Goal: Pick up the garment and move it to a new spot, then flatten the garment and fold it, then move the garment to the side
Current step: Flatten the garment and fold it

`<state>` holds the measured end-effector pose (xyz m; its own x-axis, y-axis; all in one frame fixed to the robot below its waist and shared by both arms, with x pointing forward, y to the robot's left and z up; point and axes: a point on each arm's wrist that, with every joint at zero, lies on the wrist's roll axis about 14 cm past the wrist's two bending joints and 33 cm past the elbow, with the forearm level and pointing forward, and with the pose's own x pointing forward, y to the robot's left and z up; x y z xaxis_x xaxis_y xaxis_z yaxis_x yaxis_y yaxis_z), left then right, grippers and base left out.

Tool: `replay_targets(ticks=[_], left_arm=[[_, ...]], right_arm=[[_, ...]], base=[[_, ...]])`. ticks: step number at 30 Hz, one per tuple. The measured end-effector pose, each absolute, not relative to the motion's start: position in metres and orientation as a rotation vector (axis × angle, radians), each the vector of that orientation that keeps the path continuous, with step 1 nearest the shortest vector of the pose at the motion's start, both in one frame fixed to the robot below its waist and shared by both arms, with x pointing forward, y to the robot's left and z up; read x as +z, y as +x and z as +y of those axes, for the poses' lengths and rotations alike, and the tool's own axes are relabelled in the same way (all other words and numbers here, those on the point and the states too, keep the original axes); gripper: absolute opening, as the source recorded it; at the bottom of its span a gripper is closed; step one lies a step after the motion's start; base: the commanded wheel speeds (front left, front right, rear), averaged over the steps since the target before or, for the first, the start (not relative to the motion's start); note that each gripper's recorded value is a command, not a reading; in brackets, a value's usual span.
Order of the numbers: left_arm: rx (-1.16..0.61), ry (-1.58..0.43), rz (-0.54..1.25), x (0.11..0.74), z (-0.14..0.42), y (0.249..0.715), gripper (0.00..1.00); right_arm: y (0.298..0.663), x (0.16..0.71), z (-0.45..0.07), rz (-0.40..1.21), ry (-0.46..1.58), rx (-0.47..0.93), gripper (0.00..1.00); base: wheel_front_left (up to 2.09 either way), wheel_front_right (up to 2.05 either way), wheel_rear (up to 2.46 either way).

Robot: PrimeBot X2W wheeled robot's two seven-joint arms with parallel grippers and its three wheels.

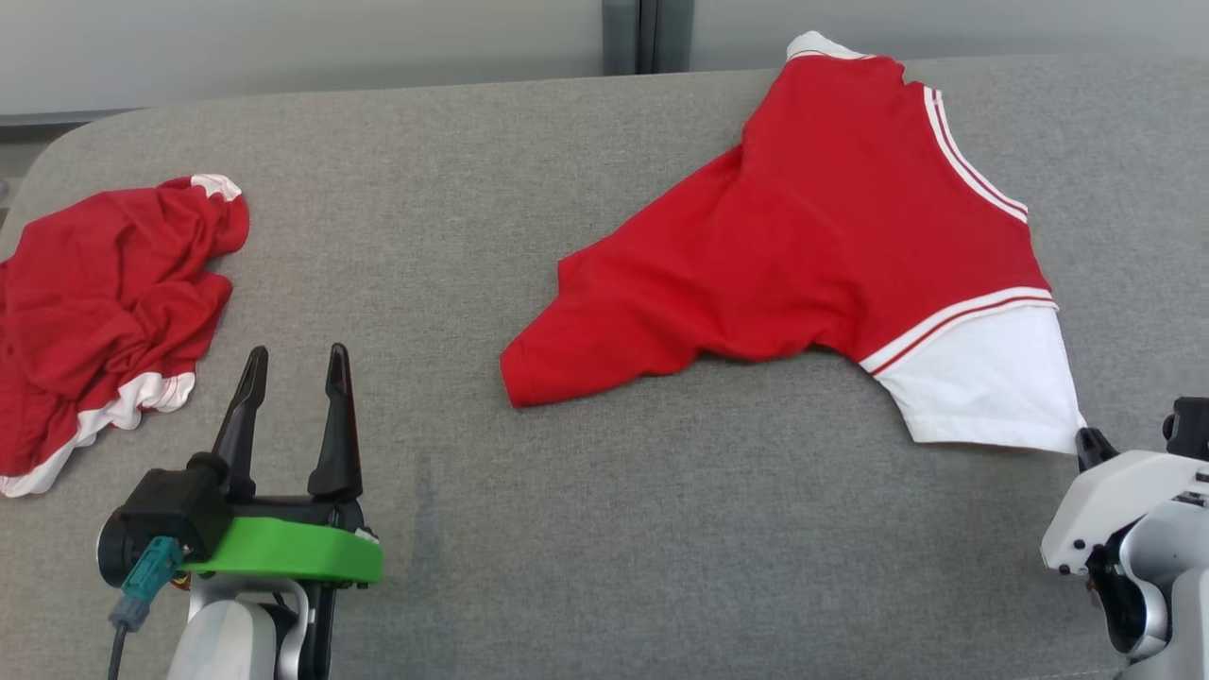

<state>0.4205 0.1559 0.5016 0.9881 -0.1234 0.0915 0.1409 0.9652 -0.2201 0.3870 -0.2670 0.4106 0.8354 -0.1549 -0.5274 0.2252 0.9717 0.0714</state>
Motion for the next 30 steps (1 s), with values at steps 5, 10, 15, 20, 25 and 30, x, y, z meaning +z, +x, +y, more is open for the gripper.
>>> replay_targets(ticks=[5, 10, 15, 20, 25, 30], left_arm=[[-0.149, -0.229, -0.085, 0.505, 0.151, 0.419, 1.00], [-0.161, -0.226, -0.085, 0.507, 0.148, 0.415, 1.00], [-0.161, -0.225, -0.085, 0.508, 0.148, 0.408, 1.00], [-0.153, -0.224, -0.082, 0.507, 0.151, 0.402, 1.00], [-0.146, -0.225, -0.067, 0.502, 0.152, 0.400, 1.00], [-0.187, -0.239, 0.030, 0.475, 0.136, 0.404, 1.00]], right_arm=[[0.369, 0.417, -0.277, 0.538, 0.120, -0.233, 1.00], [0.376, 0.446, -0.275, 0.391, 0.103, -0.219, 1.00], [0.388, 0.490, -0.249, 0.146, 0.060, -0.133, 1.00], [0.390, 0.507, -0.210, 0.020, 0.022, -0.018, 1.00], [0.389, 0.498, -0.191, 0.029, 0.019, 0.038, 1.00], [0.393, 0.494, -0.186, 0.033, 0.018, 0.059, 1.00]], base=[[0.00, 0.00, 0.00], [0.00, 0.00, 0.00], [0.00, 0.00, 0.00], [0.00, 0.00, 0.00], [0.00, 0.00, 0.00], [0.00, 0.00, 0.00]])
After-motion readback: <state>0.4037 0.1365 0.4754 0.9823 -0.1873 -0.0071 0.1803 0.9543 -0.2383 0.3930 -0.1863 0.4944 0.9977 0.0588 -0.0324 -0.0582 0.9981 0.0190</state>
